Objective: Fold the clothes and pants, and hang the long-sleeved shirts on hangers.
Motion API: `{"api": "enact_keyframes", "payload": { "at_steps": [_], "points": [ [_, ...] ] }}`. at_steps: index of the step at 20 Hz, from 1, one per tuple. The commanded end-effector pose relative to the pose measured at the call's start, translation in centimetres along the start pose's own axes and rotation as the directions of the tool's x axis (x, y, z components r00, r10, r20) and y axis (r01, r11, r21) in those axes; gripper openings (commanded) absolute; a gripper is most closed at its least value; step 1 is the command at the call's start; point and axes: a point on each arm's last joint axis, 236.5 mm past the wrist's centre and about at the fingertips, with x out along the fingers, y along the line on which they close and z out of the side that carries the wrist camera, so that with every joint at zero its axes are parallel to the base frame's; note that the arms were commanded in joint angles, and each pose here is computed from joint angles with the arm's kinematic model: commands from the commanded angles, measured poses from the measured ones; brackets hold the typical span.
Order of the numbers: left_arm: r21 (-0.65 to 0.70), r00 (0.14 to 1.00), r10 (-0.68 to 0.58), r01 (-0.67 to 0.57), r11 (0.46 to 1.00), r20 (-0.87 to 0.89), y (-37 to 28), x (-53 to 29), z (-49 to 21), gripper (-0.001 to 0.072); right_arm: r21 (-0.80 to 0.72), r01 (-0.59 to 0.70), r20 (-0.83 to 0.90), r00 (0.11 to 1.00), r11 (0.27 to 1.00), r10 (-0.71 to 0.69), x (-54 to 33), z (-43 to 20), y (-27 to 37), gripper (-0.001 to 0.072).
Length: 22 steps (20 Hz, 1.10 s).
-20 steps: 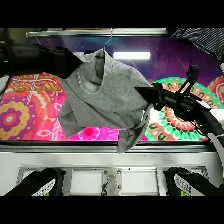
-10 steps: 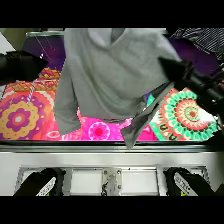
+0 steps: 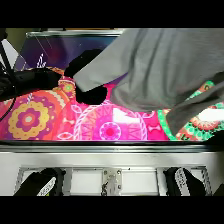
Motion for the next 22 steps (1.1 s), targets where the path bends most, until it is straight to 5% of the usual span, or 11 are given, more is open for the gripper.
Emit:
{"api": "enact_keyframes", "payload": {
  "at_steps": [1,8,15,22],
  "points": [
    [-0.031,0.999,-0.026,0.026,0.999,-0.022,0.0,2.1,-0.3,0.0017,-0.089,0.231,0.053,0.972,0.969,-0.227,-3.2,3.6,-5.3,0.0015],
    [0.032,0.987,-0.112,0.116,0.993,-0.116,-2.7,6.0,-2.2,0.0017,-0.228,0.664,0.181,0.748,0.712,-0.639,-9.4,9.3,-14.2,0.0015],
    [0.077,0.985,-0.137,0.145,0.986,-0.103,-4.0,7.3,-2.1,0.0017,-0.296,0.812,0.202,0.567,0.502,-0.798,-14.1,13.3,-19.7,0.0015],
    [0.076,0.985,-0.137,0.145,0.986,-0.104,-4.0,7.3,-2.1,0.0017,-0.336,0.821,0.299,0.558,0.462,-0.774,-14.5,18.1,-17.4,0.0015]
  ]
}}
